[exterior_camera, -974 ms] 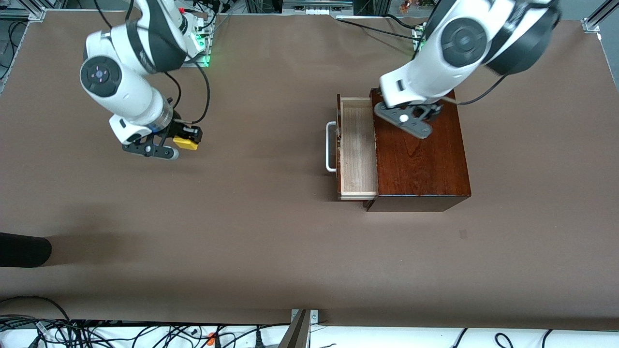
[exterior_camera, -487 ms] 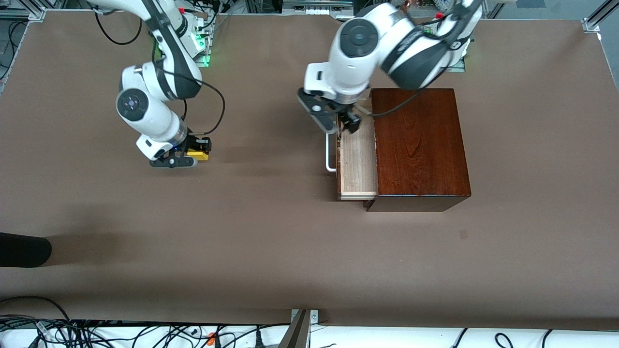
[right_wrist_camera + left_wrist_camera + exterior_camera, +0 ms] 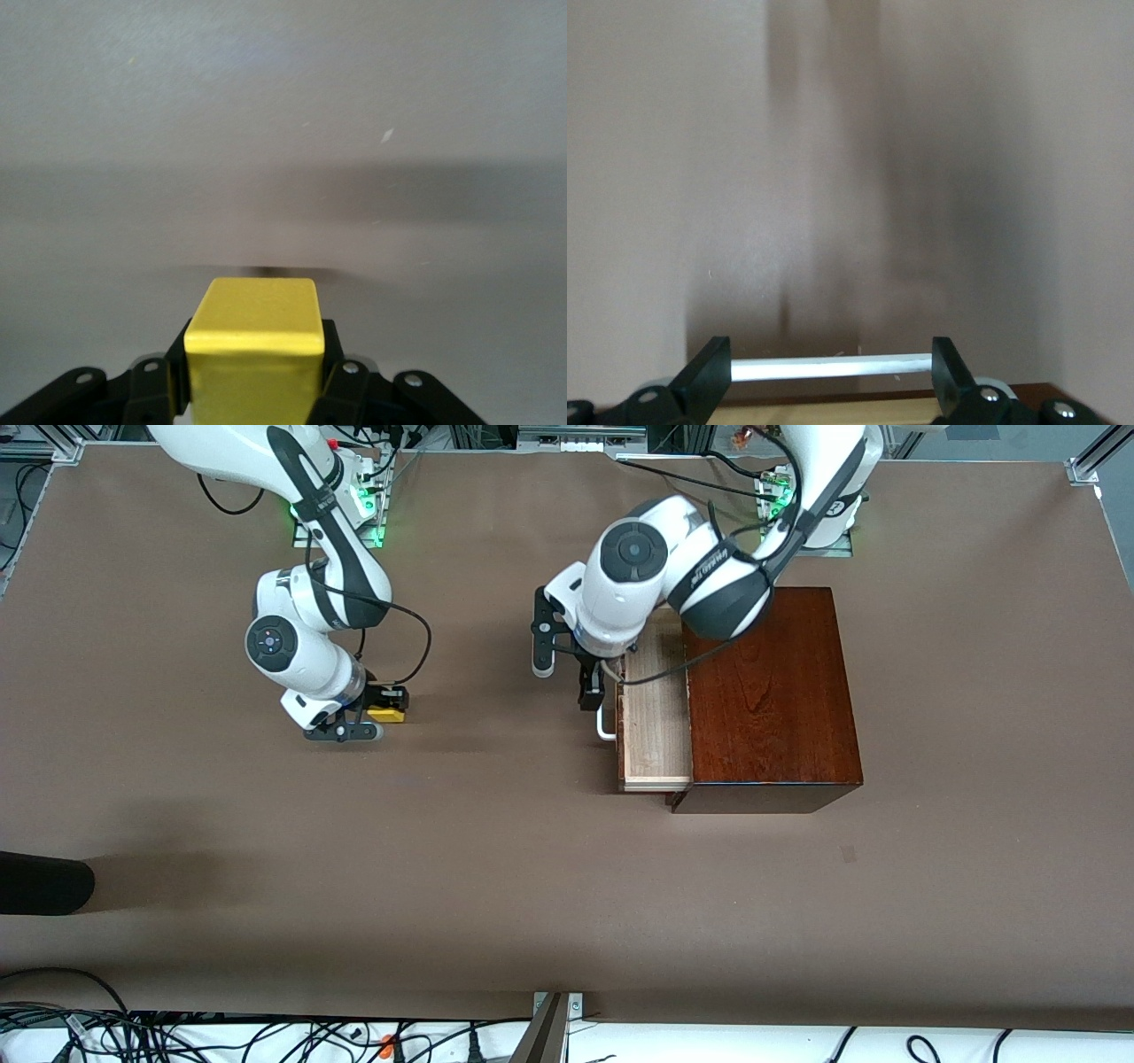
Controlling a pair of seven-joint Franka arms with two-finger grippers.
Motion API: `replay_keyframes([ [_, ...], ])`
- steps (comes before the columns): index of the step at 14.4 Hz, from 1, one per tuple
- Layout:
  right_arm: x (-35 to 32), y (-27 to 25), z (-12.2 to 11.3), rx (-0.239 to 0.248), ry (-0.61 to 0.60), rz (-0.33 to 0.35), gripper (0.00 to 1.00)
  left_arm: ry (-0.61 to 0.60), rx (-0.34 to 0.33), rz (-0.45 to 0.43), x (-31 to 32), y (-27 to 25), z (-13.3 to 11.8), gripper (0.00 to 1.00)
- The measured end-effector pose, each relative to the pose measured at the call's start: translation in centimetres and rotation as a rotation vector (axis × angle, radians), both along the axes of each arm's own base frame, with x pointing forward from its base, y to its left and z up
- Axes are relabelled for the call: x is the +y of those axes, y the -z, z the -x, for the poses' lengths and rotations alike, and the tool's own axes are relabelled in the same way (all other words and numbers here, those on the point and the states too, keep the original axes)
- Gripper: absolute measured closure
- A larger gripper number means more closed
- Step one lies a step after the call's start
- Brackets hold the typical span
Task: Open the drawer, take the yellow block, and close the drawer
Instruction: 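Place the block with the right gripper while the left gripper pushes the drawer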
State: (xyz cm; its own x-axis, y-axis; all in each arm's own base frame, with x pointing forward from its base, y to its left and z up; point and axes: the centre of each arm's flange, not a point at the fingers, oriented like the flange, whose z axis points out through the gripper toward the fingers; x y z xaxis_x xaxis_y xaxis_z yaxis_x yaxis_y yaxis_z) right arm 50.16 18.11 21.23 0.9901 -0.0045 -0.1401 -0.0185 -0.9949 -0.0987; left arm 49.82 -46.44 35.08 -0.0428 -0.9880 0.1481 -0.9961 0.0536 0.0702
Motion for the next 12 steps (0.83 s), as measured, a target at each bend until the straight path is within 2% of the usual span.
replay_keyframes([
  [2, 0.8, 0.4, 0.3, 0.004, -0.003, -0.01, 0.44, 0.065, -0.017, -0.021, 0.1, 1.6, -0.4, 0.0],
  [5, 1.0, 1.4, 0.6, 0.02, -0.005, -0.007, 0.44, 0.1, -0.022, -0.049, 0.0, 3.7, -0.3, 0.0],
  [7, 0.9, 1.8, 0.7, 0.025, -0.001, -0.005, 0.3, 0.118, -0.032, -0.045, -0.2, 4.8, -0.2, 0.0],
  [10, 1.0, 1.6, 0.5, 0.02, -0.001, -0.007, 0.01, 0.136, -0.053, -0.037, -0.8, 5.4, 0.1, 0.0],
  [12, 1.2, 0.1, 0.0, 0.018, -0.003, -0.015, 0.0, 0.144, -0.055, -0.041, -0.9, 6.0, 0.2, 0.0],
])
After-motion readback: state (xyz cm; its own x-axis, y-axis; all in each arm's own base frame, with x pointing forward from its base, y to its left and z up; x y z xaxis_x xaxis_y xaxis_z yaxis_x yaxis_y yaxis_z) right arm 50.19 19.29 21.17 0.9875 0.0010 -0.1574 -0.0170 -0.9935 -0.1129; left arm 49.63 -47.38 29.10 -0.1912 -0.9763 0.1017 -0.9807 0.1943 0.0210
